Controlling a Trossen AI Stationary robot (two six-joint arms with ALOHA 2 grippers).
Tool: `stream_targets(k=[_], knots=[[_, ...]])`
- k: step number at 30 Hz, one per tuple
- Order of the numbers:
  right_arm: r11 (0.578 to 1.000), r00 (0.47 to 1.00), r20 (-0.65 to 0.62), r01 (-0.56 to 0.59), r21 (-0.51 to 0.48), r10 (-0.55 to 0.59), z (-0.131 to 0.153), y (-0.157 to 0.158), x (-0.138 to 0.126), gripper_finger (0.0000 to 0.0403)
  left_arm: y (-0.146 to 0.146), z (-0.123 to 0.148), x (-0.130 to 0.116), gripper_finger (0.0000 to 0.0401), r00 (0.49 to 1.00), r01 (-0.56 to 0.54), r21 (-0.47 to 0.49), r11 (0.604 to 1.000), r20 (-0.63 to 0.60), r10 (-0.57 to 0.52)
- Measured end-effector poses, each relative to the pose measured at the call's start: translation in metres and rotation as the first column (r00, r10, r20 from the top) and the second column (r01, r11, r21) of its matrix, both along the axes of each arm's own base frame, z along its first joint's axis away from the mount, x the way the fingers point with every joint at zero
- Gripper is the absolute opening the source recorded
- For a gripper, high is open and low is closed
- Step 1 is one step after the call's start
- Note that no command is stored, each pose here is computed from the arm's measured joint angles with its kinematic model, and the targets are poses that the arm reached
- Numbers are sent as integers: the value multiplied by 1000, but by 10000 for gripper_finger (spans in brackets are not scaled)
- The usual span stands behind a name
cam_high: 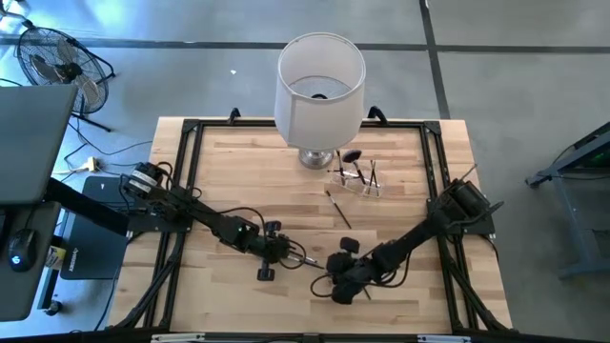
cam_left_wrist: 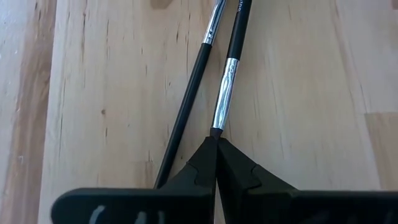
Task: Put items in baskets/containers
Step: Put the eyeshadow brush into the transparent organizer
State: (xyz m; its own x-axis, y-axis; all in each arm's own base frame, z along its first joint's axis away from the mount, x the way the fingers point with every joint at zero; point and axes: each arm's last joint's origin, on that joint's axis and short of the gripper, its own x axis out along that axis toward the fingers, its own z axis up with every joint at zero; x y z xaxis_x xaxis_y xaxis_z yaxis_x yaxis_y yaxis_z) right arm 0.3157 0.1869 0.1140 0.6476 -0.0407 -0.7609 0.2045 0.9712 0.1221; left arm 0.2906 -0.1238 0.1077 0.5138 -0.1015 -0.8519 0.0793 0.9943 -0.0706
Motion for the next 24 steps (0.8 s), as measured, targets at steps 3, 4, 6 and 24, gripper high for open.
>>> stream_targets(k=[3,4,6,24], knots=[[999,1000,2,-17,-44,17,-1,-4,2,118,0,0,0,0,1000,-1,-2,1000,3,1],[998,1000,2,-15,-54,15,-1,-6,3,115,0,0,0,0,1000,-1,-2,1000,4,1],[998,1000,-1,-18,-66,18,-1,-10,6,106,0,0,0,0,1000,-1,-3,1000,4,1],[999,999,-2,-40,9,40,-8,-21,18,14,-1,1,3,0,999,1,-14,1000,38,-1]])
